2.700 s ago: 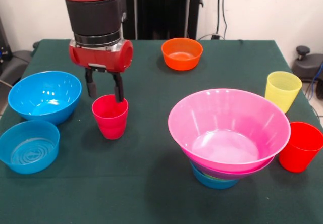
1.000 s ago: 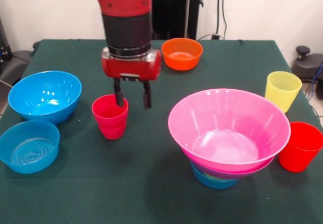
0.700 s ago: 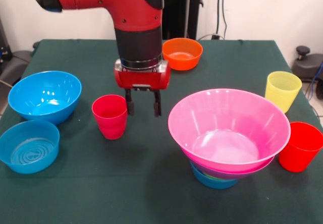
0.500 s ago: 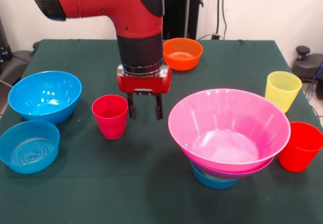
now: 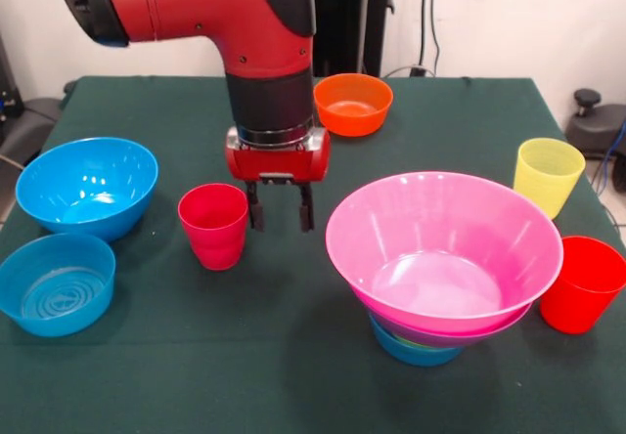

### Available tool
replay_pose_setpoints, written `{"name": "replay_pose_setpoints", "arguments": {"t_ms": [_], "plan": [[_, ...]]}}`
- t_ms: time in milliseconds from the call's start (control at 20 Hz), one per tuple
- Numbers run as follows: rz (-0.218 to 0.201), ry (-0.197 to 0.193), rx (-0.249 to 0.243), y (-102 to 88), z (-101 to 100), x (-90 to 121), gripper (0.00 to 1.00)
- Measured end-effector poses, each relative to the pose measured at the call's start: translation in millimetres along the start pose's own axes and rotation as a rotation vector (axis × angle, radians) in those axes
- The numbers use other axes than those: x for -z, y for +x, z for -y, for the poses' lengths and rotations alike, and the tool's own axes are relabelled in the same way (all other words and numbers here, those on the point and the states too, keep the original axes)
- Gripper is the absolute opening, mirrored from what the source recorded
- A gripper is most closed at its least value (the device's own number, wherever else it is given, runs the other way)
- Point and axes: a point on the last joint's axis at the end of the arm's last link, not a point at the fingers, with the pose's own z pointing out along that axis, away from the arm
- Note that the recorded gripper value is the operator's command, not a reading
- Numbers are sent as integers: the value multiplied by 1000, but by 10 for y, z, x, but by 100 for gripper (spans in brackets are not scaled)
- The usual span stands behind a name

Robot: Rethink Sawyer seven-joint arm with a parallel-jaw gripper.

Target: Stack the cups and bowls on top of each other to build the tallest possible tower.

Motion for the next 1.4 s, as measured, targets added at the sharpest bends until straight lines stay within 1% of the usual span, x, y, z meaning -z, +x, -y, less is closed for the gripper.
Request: {"name": "replay_pose_setpoints", "arguments": {"t_ms": [300,350,400,550,650,750,800,900,1050,1400], "plan": [[30,16,-15,-119,55,345,100],[35,18,-17,-140,53,400,100],[45,21,-24,-190,38,542,100],[52,26,-33,-238,26,674,100],[60,31,-42,-287,13,813,100],[66,33,-46,-316,1,891,100],[76,36,-46,-347,-17,970,100],[85,40,-43,-375,-34,1019,100],[89,42,-37,-385,-59,1039,100],[75,34,-38,-344,-80,970,100]]}}
